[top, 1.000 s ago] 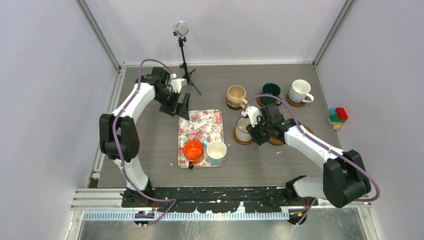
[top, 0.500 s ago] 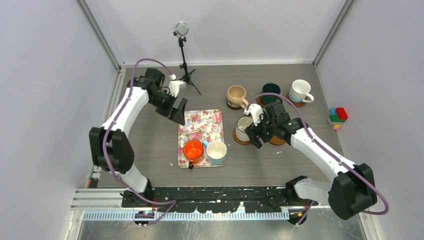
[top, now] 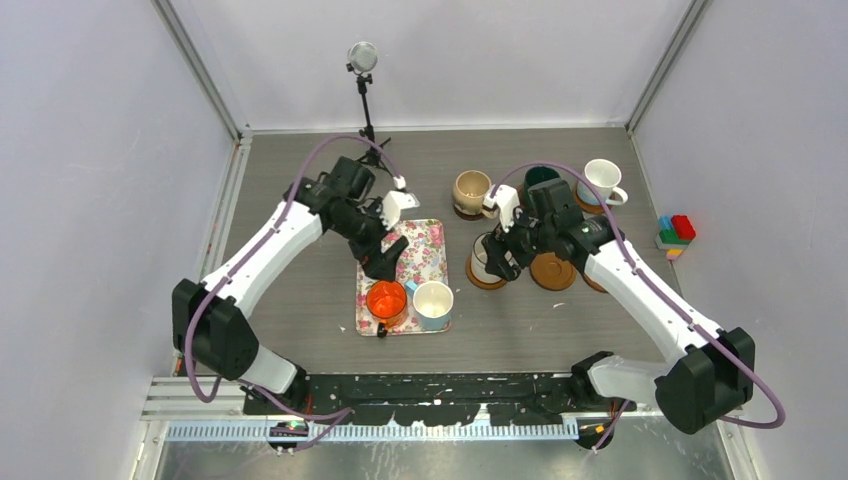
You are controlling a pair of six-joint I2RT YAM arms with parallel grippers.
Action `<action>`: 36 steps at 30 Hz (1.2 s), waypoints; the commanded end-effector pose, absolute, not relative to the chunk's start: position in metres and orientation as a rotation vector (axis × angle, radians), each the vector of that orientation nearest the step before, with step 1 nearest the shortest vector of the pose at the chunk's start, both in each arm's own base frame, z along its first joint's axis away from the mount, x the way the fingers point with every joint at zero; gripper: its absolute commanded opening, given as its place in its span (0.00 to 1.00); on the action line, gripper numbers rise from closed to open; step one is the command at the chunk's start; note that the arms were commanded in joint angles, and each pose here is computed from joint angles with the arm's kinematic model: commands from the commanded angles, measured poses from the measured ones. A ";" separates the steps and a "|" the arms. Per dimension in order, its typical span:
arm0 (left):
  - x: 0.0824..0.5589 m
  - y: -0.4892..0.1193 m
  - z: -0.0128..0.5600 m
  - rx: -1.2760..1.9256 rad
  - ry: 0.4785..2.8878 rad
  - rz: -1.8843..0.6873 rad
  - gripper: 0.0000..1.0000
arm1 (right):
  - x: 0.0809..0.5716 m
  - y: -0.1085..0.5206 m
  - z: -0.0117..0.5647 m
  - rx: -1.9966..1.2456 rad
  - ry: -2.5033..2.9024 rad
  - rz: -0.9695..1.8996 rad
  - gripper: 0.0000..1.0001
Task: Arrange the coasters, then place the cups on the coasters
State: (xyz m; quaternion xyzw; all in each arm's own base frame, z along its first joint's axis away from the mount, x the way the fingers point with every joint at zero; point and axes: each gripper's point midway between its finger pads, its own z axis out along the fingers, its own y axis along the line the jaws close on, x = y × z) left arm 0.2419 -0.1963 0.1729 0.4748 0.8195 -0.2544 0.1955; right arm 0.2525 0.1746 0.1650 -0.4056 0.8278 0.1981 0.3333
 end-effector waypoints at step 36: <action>0.211 -0.173 0.153 1.623 2.146 -0.344 0.99 | 0.255 0.197 0.170 -1.034 2.179 0.679 0.78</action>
